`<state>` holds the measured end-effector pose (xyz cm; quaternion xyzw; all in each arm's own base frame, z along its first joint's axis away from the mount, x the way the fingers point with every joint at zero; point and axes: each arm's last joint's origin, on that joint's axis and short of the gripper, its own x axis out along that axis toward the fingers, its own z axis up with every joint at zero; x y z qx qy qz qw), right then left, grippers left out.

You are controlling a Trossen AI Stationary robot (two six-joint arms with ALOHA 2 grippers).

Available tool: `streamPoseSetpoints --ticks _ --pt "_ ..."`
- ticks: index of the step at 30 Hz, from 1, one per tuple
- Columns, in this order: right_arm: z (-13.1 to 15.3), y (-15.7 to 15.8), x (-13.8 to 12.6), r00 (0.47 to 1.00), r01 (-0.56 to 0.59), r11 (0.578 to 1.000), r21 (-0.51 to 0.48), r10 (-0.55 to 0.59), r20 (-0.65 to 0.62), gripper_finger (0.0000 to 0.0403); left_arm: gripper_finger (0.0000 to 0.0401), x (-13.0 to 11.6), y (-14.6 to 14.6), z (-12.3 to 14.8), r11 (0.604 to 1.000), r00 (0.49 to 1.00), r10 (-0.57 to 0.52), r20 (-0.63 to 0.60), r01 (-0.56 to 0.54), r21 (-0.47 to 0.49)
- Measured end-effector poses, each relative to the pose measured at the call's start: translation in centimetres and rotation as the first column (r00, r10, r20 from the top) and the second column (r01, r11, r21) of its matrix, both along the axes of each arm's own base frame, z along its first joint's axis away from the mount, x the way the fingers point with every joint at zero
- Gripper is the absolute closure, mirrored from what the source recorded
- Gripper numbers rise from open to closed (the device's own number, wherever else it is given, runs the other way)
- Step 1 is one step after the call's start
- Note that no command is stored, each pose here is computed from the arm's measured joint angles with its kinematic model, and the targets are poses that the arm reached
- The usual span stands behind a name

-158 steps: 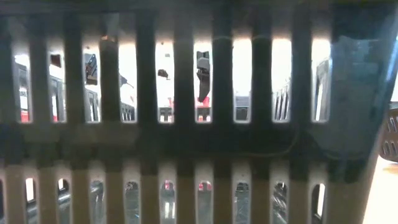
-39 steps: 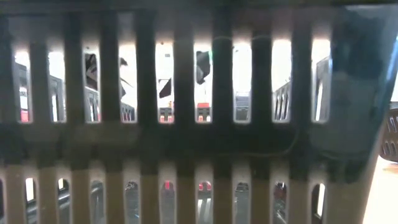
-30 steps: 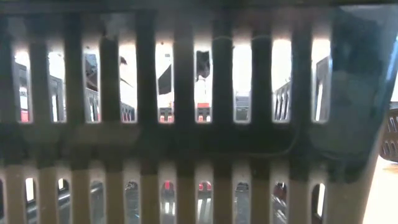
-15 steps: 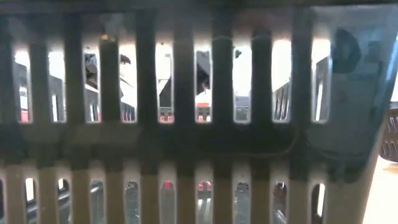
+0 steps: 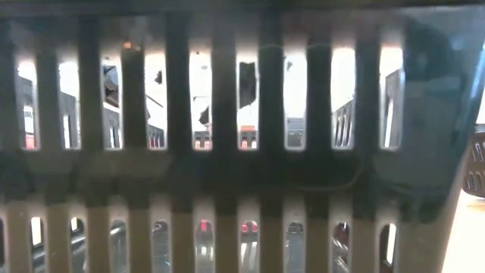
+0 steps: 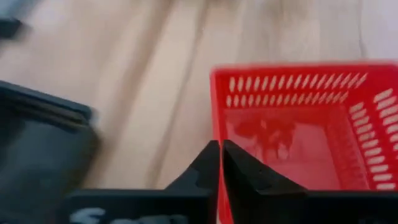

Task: Stack baskets on shelf by color
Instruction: Stack the red bin on top of the red bins on the shelf

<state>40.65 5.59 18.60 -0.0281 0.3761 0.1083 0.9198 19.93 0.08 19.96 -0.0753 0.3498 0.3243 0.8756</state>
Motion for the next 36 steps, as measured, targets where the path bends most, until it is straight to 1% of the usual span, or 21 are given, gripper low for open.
streamPoseSetpoints --ticks 2,3,4,7,9,11,13,14,18,20,22,24,28,32,34,36 --pt "2.3 -0.8 -0.6 0.998 -0.035 0.998 0.046 0.033 0.045 0.0390 0.0267 0.0 0.0 0.0 1.000 1.000 -0.002 -0.003 0.002 0.000" --pt "3.7 -1.2 -0.9 0.996 -0.029 0.998 0.052 0.025 0.081 0.0389 0.0267 0.0 0.0 0.0 1.000 1.000 -0.006 -0.005 0.006 0.000" --pt "5.3 -1.7 -1.5 0.992 -0.023 0.999 0.045 0.017 0.127 0.0390 0.0267 0.0 0.0 0.0 1.000 1.000 -0.012 -0.009 0.012 0.001" --pt "10.0 -3.3 -3.5 0.967 0.016 1.000 -0.025 -0.009 0.256 0.0400 0.0267 0.0 0.0 0.0 1.000 1.000 -0.023 -0.016 0.023 0.006" --pt "12.0 -4.1 -4.7 0.954 0.054 0.998 -0.044 -0.039 0.298 0.0397 0.0267 0.0 0.0 0.0 1.000 1.000 -0.024 -0.020 0.024 0.007" --pt "12.6 -4.3 -5.4 0.954 0.062 0.997 -0.042 -0.047 0.295 0.0389 0.0267 -0.1 0.0 -0.1 1.000 0.999 -0.024 -0.025 0.025 0.008" --pt "11.8 -4.1 -5.5 0.962 0.062 0.997 -0.038 -0.050 0.267 0.0379 0.0267 -0.1 0.0 -0.1 1.000 0.999 -0.024 -0.025 0.025 0.008" --pt "10.8 -3.9 -5.3 0.970 0.060 0.997 -0.038 -0.049 0.239 0.0373 0.0267 -0.1 0.0 -0.1 1.000 0.999 -0.025 -0.025 0.025 0.009" --pt "4.7 -2.3 -4.0 0.987 0.025 0.999 0.029 -0.030 0.156 0.0334 0.0267 0.0 0.0 0.0 1.000 1.000 -0.024 -0.020 0.024 0.009" --pt "2.3 -1.6 -3.5 0.991 0.004 0.997 0.071 -0.014 0.133 0.0309 0.0267 0.0 0.0 0.0 1.000 1.000 -0.023 -0.017 0.023 0.009" --pt "1.2 -1.2 -2.6 0.988 -0.004 0.994 0.108 -0.013 0.155 0.0284 0.0267 0.1 0.0 0.0 1.000 1.000 -0.023 -0.010 0.023 0.009" --pt "0.1 -1.0 -1.7 0.991 0.006 0.993 0.119 -0.022 0.136 0.0260 0.0267 0.1 0.1 0.1 1.000 1.000 -0.021 -0.003 0.021 0.008" --pt "-2.5 -0.8 -0.5 0.999 0.012 0.994 0.105 -0.017 0.048 0.0227 0.0267 0.2 0.1 0.2 1.000 1.000 -0.018 0.011 0.018 0.008" --pt "-3.9 -0.6 0.1 1.000 0.009 0.995 0.097 -0.010 0.012 0.0224 0.0267 0.2 0.1 0.1 1.000 1.000 -0.015 0.012 0.015 0.005" --pt "-4.5 -0.6 0.0 1.000 0.009 0.996 0.094 -0.007 -0.019 0.0237 0.0267 0.2 0.1 0.1 1.000 1.000 -0.015 0.012 0.015 0.005" --pt "-4.7 -0.7 -0.1 0.999 0.011 0.996 0.094 -0.008 -0.035 0.0266 0.0267 0.2 0.1 0.1 1.000 1.000 -0.018 0.009 0.018 0.009"
